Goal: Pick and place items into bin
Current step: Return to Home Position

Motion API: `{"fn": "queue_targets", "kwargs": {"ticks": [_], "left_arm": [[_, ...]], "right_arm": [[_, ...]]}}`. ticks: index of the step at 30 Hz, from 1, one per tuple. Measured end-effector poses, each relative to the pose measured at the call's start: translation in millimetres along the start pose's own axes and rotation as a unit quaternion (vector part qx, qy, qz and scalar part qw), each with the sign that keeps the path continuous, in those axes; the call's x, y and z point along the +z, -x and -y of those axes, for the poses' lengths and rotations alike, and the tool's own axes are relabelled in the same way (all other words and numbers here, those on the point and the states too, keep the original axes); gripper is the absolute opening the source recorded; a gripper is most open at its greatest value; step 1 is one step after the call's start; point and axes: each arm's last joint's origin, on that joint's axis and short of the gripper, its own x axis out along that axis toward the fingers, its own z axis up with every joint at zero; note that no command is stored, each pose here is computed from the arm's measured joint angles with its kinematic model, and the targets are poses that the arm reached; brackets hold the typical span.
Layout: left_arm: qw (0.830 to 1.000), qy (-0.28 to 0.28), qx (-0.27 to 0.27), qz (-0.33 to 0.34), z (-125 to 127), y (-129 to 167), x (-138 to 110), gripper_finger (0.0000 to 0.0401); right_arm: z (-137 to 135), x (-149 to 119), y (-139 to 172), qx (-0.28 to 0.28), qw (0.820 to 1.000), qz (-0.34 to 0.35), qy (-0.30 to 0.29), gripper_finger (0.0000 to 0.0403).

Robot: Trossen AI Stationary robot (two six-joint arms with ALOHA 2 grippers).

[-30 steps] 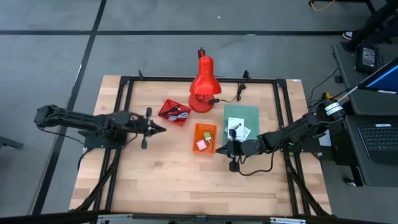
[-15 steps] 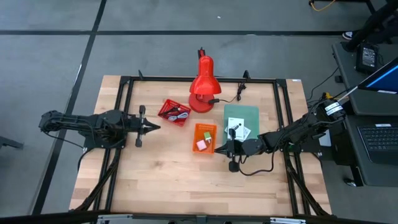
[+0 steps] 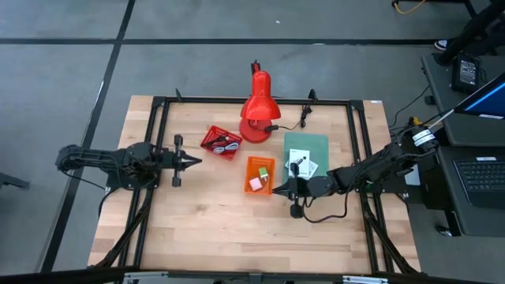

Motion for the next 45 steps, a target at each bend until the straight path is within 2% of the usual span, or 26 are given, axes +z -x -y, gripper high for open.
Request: {"fn": "queue_targets", "kwargs": {"ticks": [6,10,13,23,28,33,39,45], "left_arm": [[1.000,0.006,0.009,-0.013,0,4,-3,0.0002],[1.000,0.007,0.011,-0.005,-1,5,-2,0.0002],[1.000,0.007,0.011,-0.005,-1,5,-2,0.0001],[1.000,0.024,0.014,-0.006,-1,5,-2,0.0001],[0.999,0.033,0.016,-0.006,-1,5,-2,0.0002],[0.999,0.034,0.016,-0.006,-1,5,-2,0.0002],[0.999,0.040,0.018,-0.006,-1,5,-2,0.0001],[0.998,0.040,0.037,-0.006,-2,5,-2,0.0004]], "right_arm": [[8,16,13,-0.005,1.000,0.023,0.012,0.0007],[19,32,32,-0.015,0.999,0.040,0.020,0.0007],[28,35,53,-0.019,0.997,0.067,0.036,0.0007],[56,-9,128,-0.016,0.985,0.172,0.005,0.0007],[64,-19,148,-0.015,0.984,0.178,0.003,0.0002],[68,-27,159,-0.014,0.984,0.178,-0.005,0.0001],[68,-50,153,-0.011,0.980,0.198,-0.017,0.0000],[68,-55,151,-0.011,0.981,0.193,0.004,0.0000]]}}
